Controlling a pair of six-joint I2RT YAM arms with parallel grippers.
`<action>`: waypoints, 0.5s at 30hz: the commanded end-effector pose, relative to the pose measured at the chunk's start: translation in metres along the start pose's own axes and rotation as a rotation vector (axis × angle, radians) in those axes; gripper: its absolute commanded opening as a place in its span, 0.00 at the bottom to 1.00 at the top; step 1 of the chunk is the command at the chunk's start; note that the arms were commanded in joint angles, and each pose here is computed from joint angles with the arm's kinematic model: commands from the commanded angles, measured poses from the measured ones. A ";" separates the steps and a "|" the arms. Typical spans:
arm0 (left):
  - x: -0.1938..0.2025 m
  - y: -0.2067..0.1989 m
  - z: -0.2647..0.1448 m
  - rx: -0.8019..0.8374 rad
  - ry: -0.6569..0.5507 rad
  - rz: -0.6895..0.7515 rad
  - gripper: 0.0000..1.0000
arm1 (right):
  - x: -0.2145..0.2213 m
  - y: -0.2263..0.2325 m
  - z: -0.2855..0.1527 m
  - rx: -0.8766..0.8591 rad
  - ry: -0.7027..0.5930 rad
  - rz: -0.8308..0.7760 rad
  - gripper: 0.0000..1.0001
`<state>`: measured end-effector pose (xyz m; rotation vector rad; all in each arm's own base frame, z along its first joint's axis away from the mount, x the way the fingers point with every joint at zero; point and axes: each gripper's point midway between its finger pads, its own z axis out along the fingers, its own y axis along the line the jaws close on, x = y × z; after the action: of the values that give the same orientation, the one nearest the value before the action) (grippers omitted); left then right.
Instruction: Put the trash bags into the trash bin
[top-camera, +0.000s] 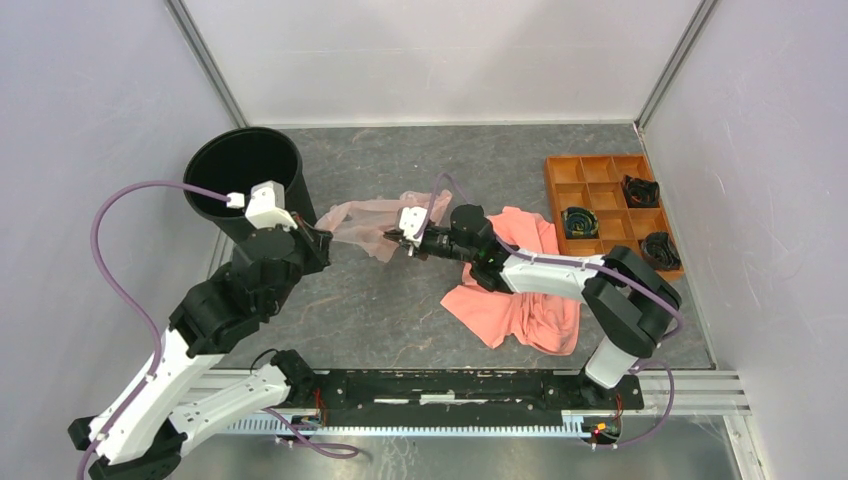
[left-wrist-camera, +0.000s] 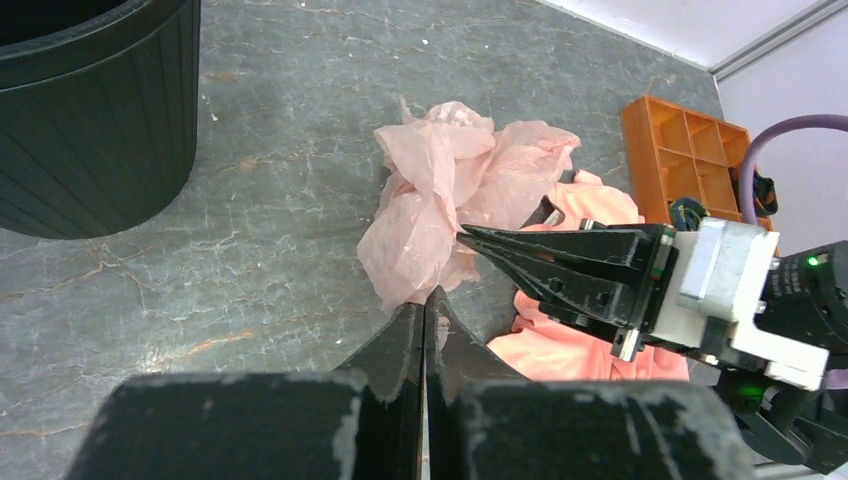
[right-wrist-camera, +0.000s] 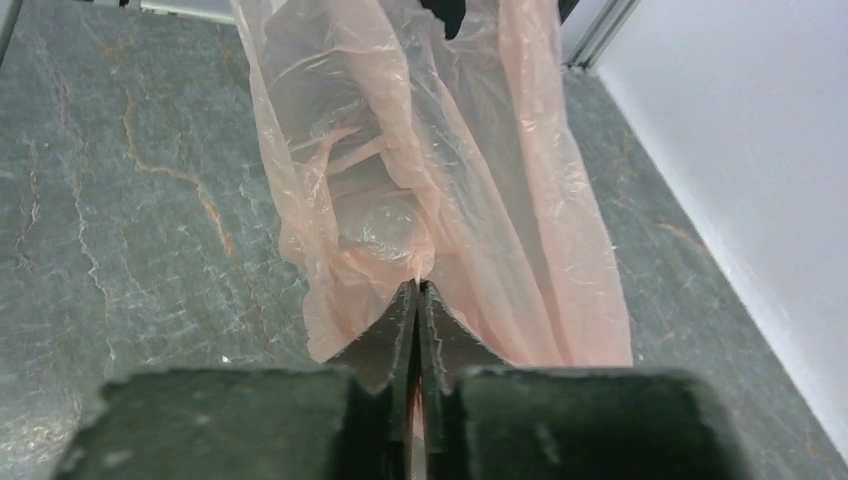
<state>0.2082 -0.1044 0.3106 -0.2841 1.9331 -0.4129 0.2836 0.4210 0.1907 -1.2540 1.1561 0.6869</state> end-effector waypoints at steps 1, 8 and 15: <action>-0.013 0.009 -0.006 -0.037 -0.049 -0.006 0.02 | -0.051 -0.015 -0.013 0.078 -0.147 0.007 0.01; -0.038 0.041 -0.028 -0.143 -0.163 -0.086 0.02 | -0.109 -0.017 -0.041 0.111 -0.368 0.233 0.00; -0.095 0.030 -0.082 0.017 -0.285 -0.206 0.02 | -0.133 0.003 -0.037 -0.077 -0.513 0.433 0.01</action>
<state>0.1824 -0.0496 0.3528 -0.4195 1.7757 -0.3996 0.2492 0.4042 0.2896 -0.8642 1.0658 1.0691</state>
